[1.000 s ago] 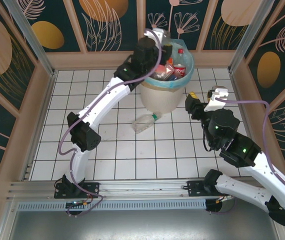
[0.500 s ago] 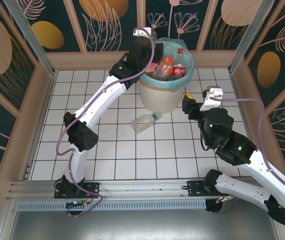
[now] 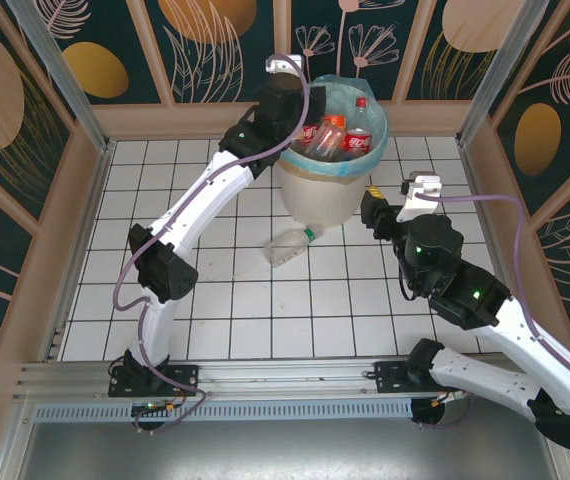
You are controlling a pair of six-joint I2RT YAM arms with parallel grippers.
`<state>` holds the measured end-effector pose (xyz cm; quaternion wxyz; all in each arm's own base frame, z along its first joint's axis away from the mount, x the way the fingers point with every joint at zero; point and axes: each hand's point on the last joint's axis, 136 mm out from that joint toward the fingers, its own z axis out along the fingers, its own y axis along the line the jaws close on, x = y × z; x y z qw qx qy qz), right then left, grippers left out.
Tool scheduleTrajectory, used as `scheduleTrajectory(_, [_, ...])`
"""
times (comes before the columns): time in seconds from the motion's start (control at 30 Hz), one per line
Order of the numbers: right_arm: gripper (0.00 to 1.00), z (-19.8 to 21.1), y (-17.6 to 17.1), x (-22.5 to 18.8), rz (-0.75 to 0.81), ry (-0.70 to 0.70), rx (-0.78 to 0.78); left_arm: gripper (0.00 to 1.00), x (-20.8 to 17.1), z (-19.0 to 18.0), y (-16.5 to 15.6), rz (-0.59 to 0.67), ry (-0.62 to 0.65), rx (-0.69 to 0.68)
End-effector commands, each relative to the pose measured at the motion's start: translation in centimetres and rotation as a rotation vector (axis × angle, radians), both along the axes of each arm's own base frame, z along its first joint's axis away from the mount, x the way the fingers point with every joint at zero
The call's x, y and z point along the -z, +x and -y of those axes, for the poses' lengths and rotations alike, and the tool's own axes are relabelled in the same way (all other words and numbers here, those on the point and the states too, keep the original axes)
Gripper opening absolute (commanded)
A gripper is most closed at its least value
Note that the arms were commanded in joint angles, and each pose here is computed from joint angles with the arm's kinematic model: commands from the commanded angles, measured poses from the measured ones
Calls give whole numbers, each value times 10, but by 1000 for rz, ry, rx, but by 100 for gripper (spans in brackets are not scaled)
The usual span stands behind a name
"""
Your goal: Put the plastic bottles in the bin
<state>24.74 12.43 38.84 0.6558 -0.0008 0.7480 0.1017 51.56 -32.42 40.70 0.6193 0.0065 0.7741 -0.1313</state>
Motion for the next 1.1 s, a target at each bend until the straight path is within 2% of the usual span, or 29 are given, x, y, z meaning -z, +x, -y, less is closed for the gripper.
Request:
scheduleTrajectory(0.0, [68,-3,2,-2,6,37,-2,75,-39,-48,15,76,-65,-163])
scheduleTrajectory(0.07, [68,-5,2,-1,-2,44,-15,70,-44,-61,27,71,-163,-163])
scheduleTrajectory(0.17, [68,-9,2,2,-23,51,-33,66,-38,-61,41,55,-259,-100])
scheduleTrajectory(0.33, [68,-18,2,12,-62,37,-67,65,-27,-48,64,38,-329,12])
scheduleTrajectory(0.57, [68,-28,4,15,-82,28,-103,65,-27,-56,86,33,-481,89])
scheduleTrajectory(0.73, [68,-34,5,17,-89,31,-118,65,8,-43,92,-61,-477,123])
scheduleTrajectory(0.93, [67,-35,4,23,-114,43,-122,51,40,-26,85,-180,-455,205])
scheduleTrajectory(1.07, [67,-35,4,26,-123,46,-122,47,60,-24,76,-255,-392,220])
